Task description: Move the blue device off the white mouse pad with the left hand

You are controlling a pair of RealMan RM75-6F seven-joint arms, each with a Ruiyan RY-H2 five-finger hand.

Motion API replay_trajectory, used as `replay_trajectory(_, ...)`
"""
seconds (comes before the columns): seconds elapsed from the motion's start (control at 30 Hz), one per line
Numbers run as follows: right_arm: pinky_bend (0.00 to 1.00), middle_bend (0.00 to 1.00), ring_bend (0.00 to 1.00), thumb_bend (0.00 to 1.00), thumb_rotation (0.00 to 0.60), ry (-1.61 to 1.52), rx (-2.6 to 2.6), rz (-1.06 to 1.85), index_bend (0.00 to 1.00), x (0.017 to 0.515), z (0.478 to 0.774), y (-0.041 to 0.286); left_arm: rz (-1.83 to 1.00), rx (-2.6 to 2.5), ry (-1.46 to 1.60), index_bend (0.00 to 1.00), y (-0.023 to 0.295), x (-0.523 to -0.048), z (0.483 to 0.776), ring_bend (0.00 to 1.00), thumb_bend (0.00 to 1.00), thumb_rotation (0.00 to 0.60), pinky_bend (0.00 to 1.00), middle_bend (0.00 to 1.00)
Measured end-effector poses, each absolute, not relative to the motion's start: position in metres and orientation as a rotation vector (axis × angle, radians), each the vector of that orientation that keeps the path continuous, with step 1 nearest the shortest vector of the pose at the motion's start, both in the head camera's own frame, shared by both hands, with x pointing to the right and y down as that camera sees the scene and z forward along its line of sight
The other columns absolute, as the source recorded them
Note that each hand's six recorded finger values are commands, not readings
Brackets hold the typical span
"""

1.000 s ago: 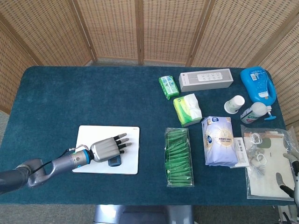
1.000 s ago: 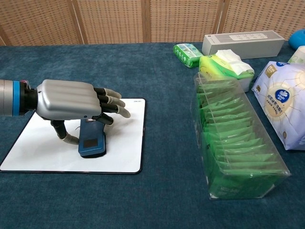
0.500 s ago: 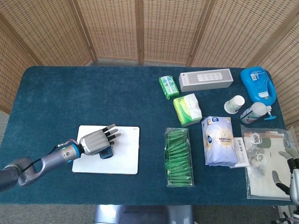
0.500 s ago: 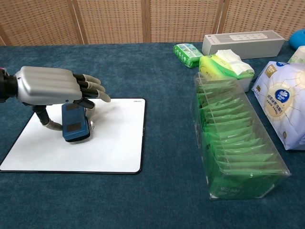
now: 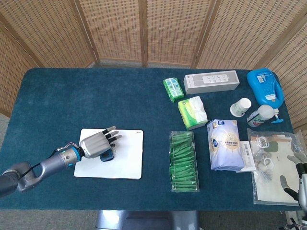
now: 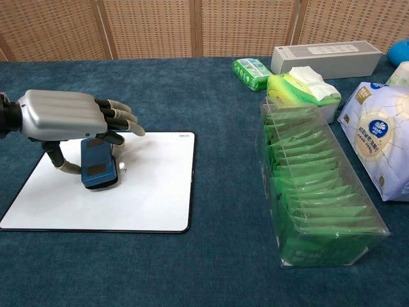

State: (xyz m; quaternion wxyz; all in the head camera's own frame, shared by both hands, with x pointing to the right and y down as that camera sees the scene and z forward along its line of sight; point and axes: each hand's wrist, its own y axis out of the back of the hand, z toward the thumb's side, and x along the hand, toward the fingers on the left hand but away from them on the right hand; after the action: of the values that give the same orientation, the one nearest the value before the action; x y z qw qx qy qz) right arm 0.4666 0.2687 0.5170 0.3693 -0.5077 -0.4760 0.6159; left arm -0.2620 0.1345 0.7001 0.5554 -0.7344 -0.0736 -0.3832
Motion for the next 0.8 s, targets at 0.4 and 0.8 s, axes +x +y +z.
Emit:
replay_trajectory(0.4, 0.25, 0.23, 0.12, 0.31, 0.600, -1.229, -1.302, 1.586, 0.26, 0.469, 0.516, 0.271, -0.873, -1.766, -0.179, 0.65, 0.146, -0.254, 0.699, 0.00, 0.34, 0.600, 0.00, 0.10)
replay_trajectory(0.8, 0.25, 0.23, 0.12, 0.31, 0.600, -1.232, -1.299, 1.587, 0.26, 0.470, 0.515, 0.273, -0.850, -1.770, -0.206, 0.66, 0.154, -0.248, 0.699, 0.00, 0.34, 0.600, 0.00, 0.10)
